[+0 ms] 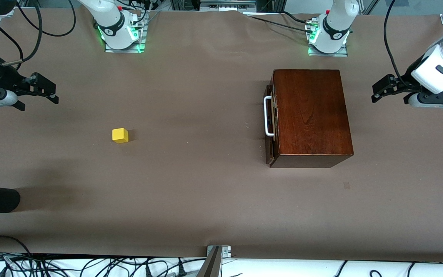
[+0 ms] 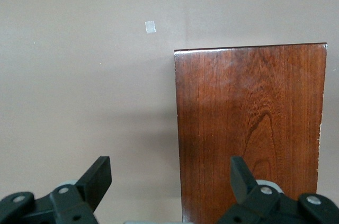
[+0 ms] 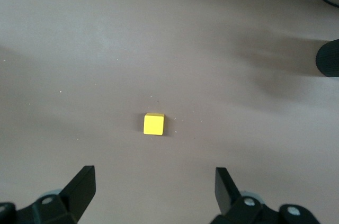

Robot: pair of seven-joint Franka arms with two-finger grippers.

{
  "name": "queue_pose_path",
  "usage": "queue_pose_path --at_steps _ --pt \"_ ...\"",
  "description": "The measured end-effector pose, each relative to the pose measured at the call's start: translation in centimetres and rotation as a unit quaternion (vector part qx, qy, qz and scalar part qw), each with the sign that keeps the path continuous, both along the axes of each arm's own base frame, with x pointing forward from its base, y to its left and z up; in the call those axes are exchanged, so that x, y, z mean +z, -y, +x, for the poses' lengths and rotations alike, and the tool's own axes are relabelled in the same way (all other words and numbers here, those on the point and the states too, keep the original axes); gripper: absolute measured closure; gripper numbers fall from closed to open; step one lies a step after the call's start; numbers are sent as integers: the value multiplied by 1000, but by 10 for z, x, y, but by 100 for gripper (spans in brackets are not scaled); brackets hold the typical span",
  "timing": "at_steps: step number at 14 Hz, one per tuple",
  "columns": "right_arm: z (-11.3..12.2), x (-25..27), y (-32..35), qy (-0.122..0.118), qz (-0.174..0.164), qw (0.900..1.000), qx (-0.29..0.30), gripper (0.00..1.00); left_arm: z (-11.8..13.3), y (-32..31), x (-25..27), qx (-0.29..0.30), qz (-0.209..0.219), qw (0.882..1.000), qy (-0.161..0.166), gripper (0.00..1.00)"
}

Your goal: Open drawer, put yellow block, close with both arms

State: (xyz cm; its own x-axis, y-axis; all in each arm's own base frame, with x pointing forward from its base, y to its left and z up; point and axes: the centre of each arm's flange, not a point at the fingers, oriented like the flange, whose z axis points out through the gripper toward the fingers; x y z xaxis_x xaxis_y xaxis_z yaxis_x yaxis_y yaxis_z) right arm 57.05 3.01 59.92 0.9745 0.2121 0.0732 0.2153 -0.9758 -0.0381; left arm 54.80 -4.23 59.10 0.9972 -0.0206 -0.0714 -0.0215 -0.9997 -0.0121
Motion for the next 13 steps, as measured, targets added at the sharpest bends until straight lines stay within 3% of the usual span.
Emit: queue_pose_path --at_steps 13 --pt "0 0 0 0 0 1000 0 0 -2 3 -1 -3 1 1000 -8 0"
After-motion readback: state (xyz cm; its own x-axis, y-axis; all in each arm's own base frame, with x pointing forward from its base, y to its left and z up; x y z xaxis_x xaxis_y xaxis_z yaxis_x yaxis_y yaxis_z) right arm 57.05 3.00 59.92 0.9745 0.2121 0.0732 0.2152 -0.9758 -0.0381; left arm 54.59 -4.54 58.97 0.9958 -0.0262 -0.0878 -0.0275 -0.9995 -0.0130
